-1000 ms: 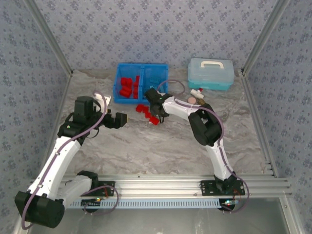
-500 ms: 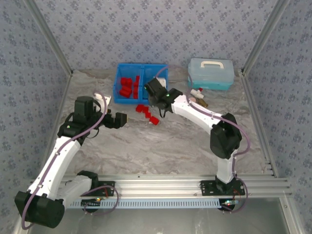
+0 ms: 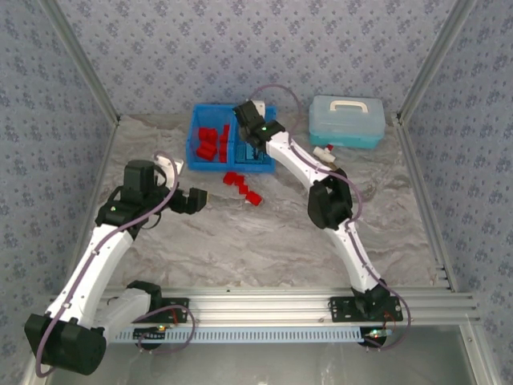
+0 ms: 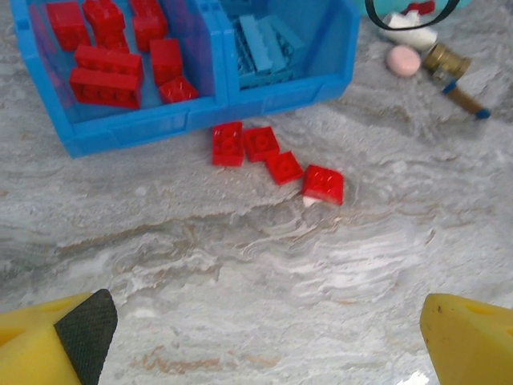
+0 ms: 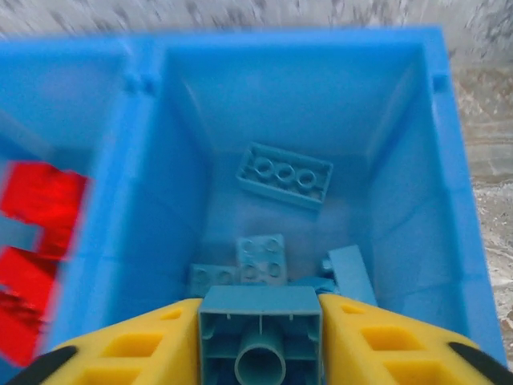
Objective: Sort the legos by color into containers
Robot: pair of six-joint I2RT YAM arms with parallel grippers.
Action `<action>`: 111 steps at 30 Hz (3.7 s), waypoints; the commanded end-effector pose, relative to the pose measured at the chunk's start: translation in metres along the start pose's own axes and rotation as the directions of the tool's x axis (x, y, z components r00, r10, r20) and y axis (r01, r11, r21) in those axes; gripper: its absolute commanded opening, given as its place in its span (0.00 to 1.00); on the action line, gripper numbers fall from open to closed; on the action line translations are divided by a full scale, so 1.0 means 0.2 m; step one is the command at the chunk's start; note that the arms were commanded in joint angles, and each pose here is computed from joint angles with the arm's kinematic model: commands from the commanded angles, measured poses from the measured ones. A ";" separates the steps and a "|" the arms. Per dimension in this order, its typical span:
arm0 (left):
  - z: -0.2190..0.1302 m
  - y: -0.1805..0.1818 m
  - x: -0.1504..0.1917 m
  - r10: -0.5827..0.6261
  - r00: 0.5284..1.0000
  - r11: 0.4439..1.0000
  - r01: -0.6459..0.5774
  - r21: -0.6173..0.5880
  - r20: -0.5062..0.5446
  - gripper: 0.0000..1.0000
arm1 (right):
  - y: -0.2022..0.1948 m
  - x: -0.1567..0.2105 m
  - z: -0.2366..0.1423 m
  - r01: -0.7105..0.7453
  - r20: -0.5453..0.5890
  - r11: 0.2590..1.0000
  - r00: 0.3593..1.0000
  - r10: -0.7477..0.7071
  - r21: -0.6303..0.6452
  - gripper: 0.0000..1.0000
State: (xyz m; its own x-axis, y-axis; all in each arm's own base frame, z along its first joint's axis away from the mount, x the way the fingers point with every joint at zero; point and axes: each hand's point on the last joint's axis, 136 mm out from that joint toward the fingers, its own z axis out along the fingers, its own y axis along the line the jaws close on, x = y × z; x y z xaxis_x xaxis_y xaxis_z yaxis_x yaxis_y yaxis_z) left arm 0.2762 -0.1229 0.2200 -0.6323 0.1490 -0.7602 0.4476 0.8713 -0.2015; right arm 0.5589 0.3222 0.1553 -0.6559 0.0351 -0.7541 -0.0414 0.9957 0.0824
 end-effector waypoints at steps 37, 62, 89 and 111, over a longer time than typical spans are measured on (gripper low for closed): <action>1.10 -0.47 0.22 -0.650 0.757 0.645 0.505 -0.573 -0.065 0.83 | -0.98 0.46 -1.52 -0.084 0.100 0.996 0.991 0.085 -0.015 1.00; 1.15 -0.43 0.37 -0.664 0.729 0.652 0.457 -0.604 -0.165 0.33 | -0.96 0.50 -1.55 -0.160 0.086 0.984 0.982 0.167 -0.082 1.00; 1.10 0.39 -0.77 -0.417 0.909 0.824 0.365 -0.434 -0.027 0.27 | -0.95 0.54 -1.57 -0.270 0.054 0.957 0.959 0.277 -0.104 1.00; 0.54 0.01 -0.86 -0.345 0.934 0.893 0.357 -0.275 0.093 0.62 | -0.87 0.55 -1.48 -0.259 0.011 0.958 0.965 0.262 -0.118 1.00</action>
State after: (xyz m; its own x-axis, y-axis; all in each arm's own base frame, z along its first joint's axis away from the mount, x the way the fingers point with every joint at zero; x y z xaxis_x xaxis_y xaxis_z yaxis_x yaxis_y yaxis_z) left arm 0.4840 -0.1771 0.2618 -0.7239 -0.2162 -0.6552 -0.0672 0.9672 -0.2449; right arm 0.2672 0.1211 0.2510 -0.6320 0.2876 -0.7196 0.0478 0.9413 0.3343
